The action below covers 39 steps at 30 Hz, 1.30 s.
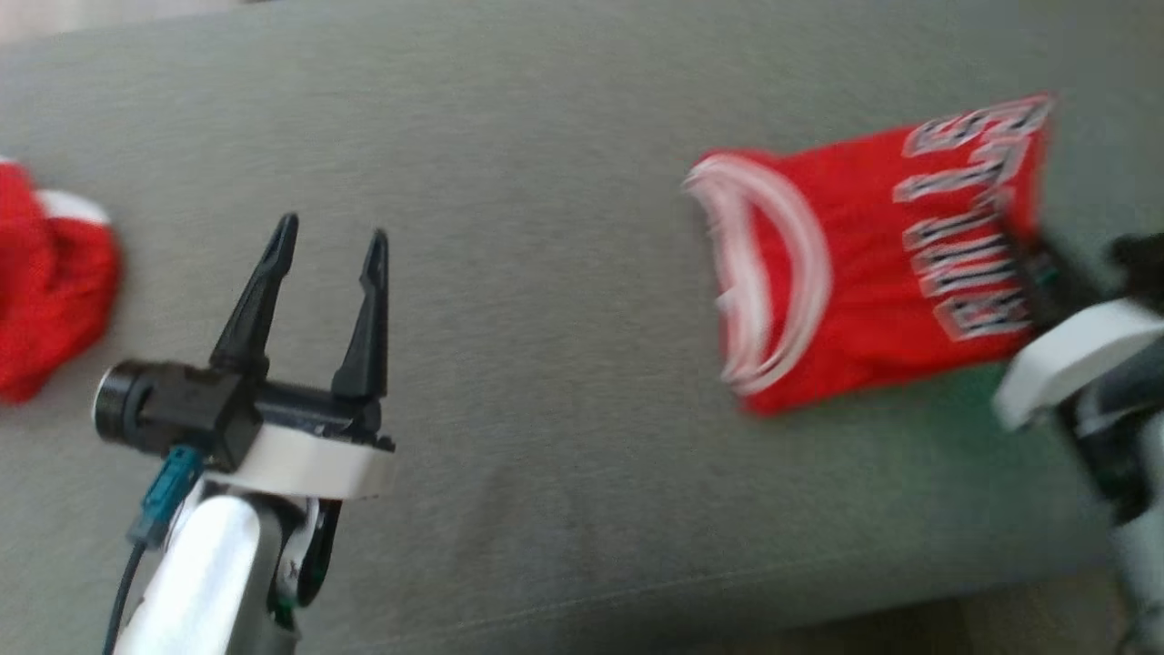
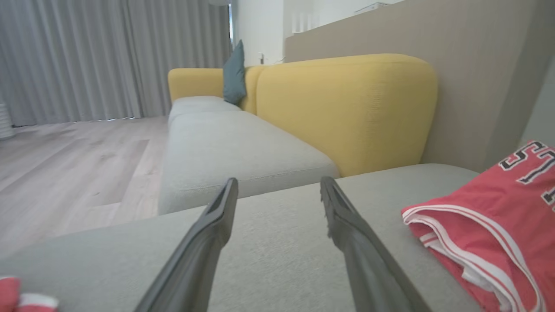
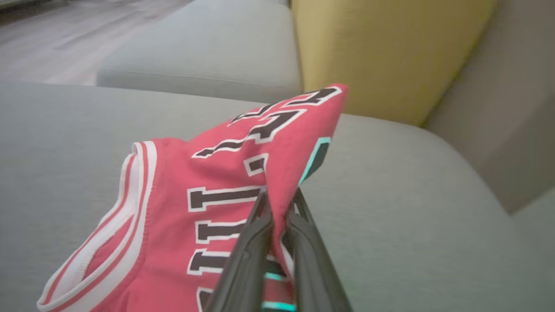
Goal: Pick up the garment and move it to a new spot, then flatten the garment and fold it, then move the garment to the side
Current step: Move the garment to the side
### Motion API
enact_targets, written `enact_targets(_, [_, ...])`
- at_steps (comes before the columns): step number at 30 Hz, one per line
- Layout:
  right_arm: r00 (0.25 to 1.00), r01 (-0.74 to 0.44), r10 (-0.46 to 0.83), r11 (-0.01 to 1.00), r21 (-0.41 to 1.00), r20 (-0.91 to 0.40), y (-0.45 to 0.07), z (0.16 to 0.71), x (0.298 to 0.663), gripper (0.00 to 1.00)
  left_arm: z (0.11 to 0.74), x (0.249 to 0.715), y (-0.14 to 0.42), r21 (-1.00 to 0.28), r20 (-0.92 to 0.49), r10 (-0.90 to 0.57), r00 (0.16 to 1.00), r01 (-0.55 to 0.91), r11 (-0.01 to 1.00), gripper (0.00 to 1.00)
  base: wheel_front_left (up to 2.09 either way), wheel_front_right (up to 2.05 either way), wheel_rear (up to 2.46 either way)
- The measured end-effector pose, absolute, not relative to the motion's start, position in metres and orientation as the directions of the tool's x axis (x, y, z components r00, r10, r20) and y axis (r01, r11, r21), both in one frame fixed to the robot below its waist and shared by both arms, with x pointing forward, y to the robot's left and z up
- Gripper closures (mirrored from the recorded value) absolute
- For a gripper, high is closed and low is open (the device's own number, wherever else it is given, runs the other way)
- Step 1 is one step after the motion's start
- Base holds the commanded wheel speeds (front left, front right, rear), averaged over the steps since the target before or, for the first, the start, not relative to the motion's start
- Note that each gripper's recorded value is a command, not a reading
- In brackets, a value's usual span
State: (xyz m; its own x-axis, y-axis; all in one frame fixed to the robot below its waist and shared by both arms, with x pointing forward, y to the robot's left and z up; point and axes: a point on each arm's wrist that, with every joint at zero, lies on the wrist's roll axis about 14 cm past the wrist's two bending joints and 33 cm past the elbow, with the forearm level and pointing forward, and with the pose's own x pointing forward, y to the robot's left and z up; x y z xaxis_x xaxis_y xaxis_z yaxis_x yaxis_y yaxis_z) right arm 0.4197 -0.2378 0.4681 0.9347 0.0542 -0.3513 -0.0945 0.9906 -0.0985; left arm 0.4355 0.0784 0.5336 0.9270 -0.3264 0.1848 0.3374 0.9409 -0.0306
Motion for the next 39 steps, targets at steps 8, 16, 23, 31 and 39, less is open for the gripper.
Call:
enact_targets(8, [0.942,0.086,-0.153,0.970,-0.228,-0.297,-0.329,0.502,0.424,1.00,0.523,0.458,0.023,-0.053,0.205,-0.473,0.857,0.492,0.869,0.00,0.00,0.00,0.00])
enact_targets(16, [0.919,0.158,-0.251,0.942,-0.297,-0.304,-0.368,0.507,0.432,1.00,0.507,0.479,0.000,-0.077,0.208,-0.526,0.825,0.550,0.831,0.00,0.00,0.00,0.00])
enact_targets(23, [0.898,0.195,-0.330,0.891,-0.410,-0.290,-0.389,0.505,0.443,1.00,0.492,0.492,-0.014,-0.099,0.211,-0.564,0.798,0.592,0.800,0.00,0.00,0.00,0.00])
enact_targets(31, [0.865,0.237,-0.410,0.842,-0.485,-0.289,-0.405,0.469,0.466,0.65,0.476,0.514,-0.013,-0.114,0.218,-0.571,0.791,0.602,0.790,0.00,0.00,0.00,0.00])
enact_targets(39, [0.870,0.264,-0.420,0.839,-0.475,-0.258,-0.397,0.444,0.478,0.00,0.453,0.520,0.006,-0.121,0.160,-0.534,0.830,0.553,0.824,0.00,0.00,0.00,0.00])
